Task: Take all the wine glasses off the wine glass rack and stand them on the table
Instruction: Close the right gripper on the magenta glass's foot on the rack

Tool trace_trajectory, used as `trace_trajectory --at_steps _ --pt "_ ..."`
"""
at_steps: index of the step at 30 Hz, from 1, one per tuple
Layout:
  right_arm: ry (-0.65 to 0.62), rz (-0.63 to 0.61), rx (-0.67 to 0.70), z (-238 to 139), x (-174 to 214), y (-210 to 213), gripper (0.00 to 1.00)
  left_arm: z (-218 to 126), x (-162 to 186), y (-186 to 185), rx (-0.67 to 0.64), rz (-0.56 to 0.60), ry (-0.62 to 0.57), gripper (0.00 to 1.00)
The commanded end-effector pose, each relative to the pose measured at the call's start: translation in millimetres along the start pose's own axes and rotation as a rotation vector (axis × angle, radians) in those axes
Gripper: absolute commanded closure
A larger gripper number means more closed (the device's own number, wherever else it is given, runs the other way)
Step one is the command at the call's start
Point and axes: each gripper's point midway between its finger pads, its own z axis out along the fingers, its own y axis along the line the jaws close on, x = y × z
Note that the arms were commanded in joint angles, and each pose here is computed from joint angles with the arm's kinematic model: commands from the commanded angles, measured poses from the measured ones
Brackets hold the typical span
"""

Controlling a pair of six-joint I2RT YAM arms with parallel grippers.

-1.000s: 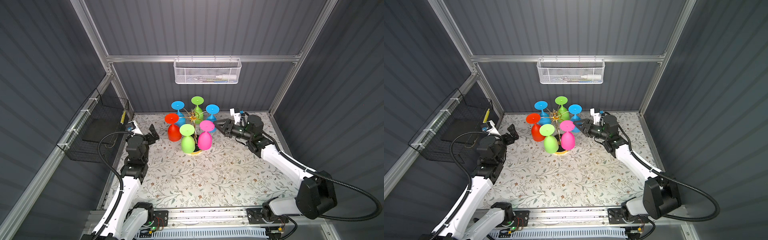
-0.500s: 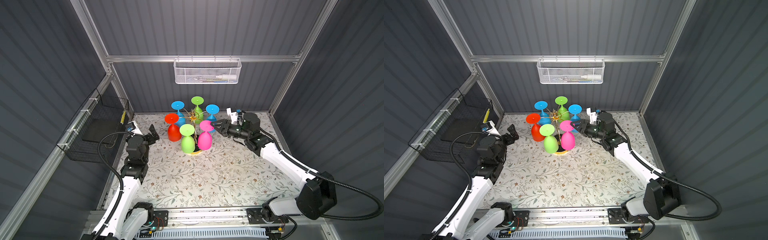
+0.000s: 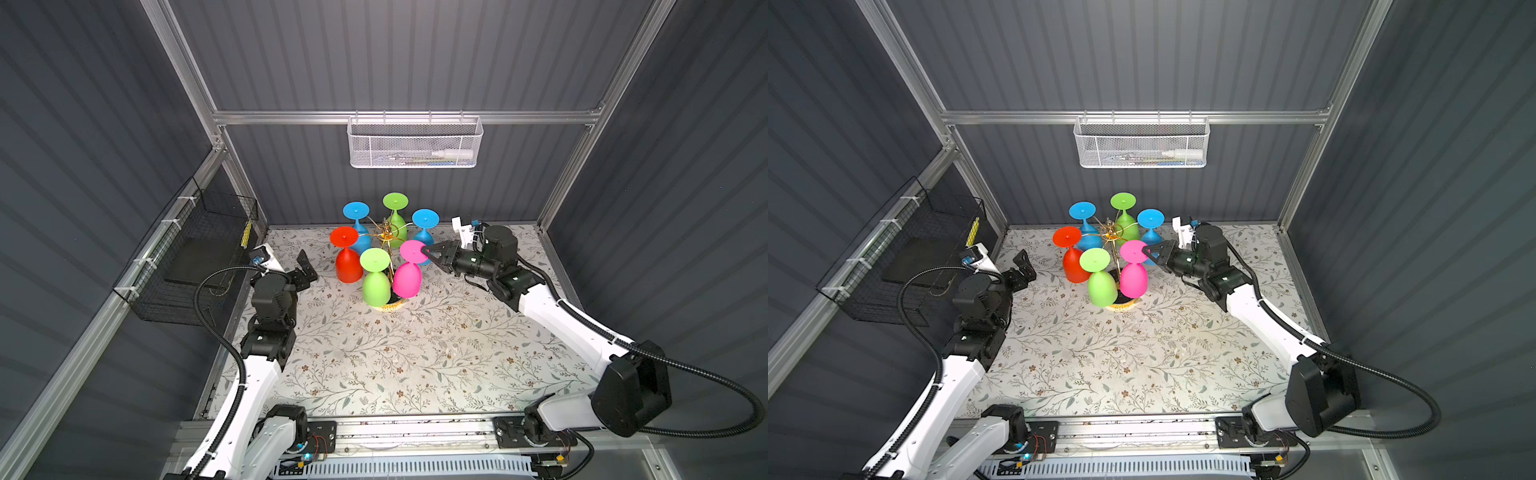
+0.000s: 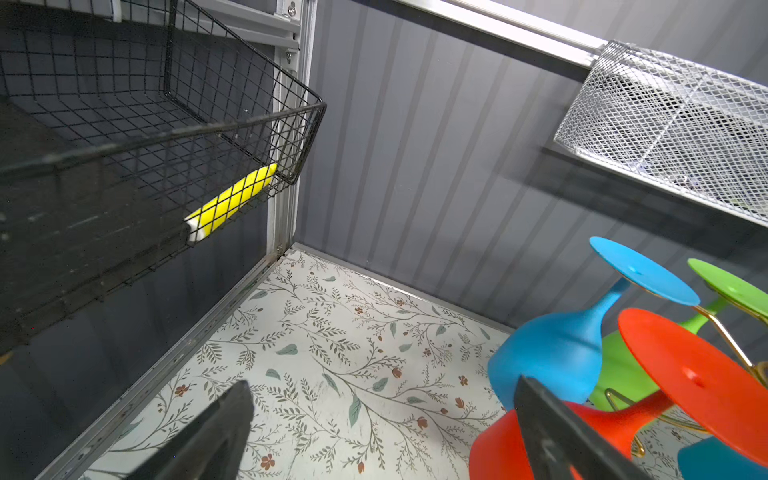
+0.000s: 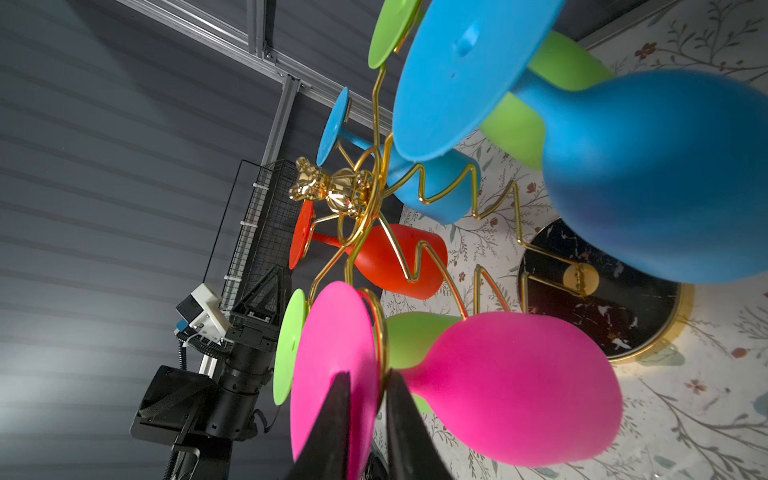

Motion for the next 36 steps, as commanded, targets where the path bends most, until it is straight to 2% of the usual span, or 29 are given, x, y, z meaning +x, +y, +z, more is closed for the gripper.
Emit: trace_trajectory --at_steps 1,7,20,29,36 --pt "-0.011 0.001 -0.008 -3.3 -2.3 8.7 0.83 -3.3 4.0 3.9 -0.013 0.002 0.005 0.00" --pt "-0.024 0.004 -0.013 -8.3 -3.4 13.7 0.87 -4.3 6.6 6.1 -0.021 0.005 0.006 0.00" --pt "-0.052 0.005 -0.022 -19.7 -6.1 23.6 0.87 -6.0 7.2 6.8 -0.020 0.000 0.005 0.00" --pt "-0.066 0.002 -0.055 -25.0 -9.5 35.7 0.99 -6.1 7.3 6.5 -0.018 -0.007 0.005 0.00" --pt "-0.070 0.027 -0.105 -21.7 -14.4 44.8 1.00 -6.4 7.0 5.5 -0.012 -0.014 0.006 0.00"
